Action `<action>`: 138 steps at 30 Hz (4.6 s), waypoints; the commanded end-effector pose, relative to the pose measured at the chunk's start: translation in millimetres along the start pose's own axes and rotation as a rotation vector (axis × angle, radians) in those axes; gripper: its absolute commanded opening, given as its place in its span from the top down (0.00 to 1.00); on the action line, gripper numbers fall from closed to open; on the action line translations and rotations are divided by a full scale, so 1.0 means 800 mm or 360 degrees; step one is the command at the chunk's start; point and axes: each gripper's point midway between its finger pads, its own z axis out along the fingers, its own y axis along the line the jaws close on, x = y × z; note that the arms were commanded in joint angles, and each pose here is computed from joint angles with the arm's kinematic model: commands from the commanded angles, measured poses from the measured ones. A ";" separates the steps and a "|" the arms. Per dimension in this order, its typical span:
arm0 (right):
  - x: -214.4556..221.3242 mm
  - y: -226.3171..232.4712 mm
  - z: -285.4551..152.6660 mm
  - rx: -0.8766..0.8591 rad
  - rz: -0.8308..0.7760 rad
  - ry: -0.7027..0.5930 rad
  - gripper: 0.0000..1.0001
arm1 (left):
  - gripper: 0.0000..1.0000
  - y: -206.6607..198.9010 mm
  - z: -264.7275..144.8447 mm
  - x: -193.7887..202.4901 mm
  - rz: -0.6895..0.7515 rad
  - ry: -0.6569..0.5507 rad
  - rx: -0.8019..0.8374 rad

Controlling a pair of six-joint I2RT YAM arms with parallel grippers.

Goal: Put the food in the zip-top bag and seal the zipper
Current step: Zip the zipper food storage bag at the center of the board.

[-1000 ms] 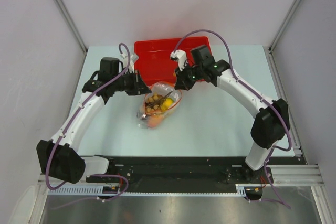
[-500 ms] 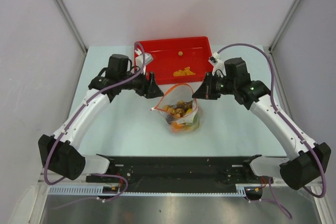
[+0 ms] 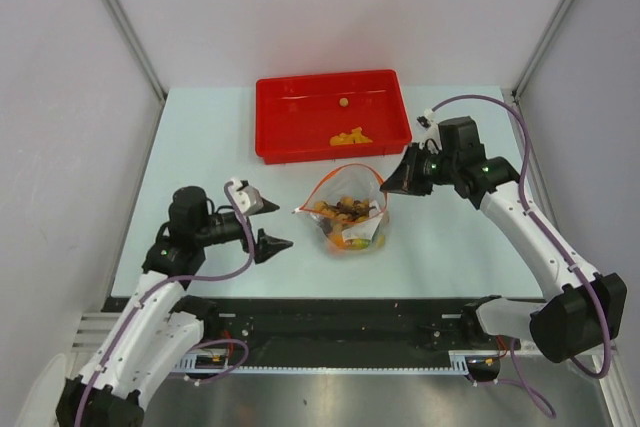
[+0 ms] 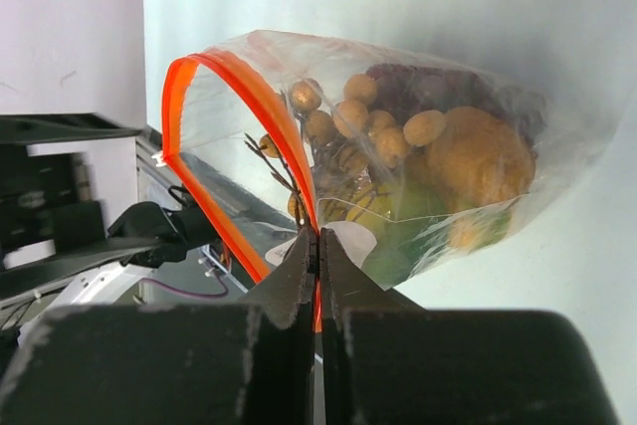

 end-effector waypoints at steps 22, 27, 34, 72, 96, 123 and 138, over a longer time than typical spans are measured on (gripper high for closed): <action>-0.037 -0.004 -0.074 -0.0084 -0.0015 -0.0206 1.00 | 1.00 0.002 0.063 -0.046 0.0359 -0.0207 0.0288; -0.006 -0.018 -0.065 0.0012 -0.0096 -0.0066 1.00 | 1.00 -0.013 0.054 -0.063 0.0333 -0.0184 0.0356; 0.000 -0.012 -0.037 -0.0044 -0.0481 0.0013 0.43 | 1.00 -0.002 0.076 -0.038 0.0253 -0.0002 0.0435; 0.062 0.184 0.064 -0.0589 -0.2779 -0.0332 0.66 | 1.00 -0.043 0.042 -0.084 0.0525 0.0065 0.0471; 0.041 0.198 0.035 -0.0637 -0.2489 -0.0452 1.00 | 0.56 -0.004 0.049 -0.081 0.0315 -0.0207 0.0119; 0.079 0.253 0.028 -0.0935 -0.2599 -0.0551 0.53 | 1.00 -0.014 0.049 -0.097 0.0514 -0.0179 0.0220; 0.071 0.234 0.051 -0.0848 -0.2626 -0.0496 0.89 | 1.00 -0.021 0.044 -0.101 0.0517 -0.0188 0.0217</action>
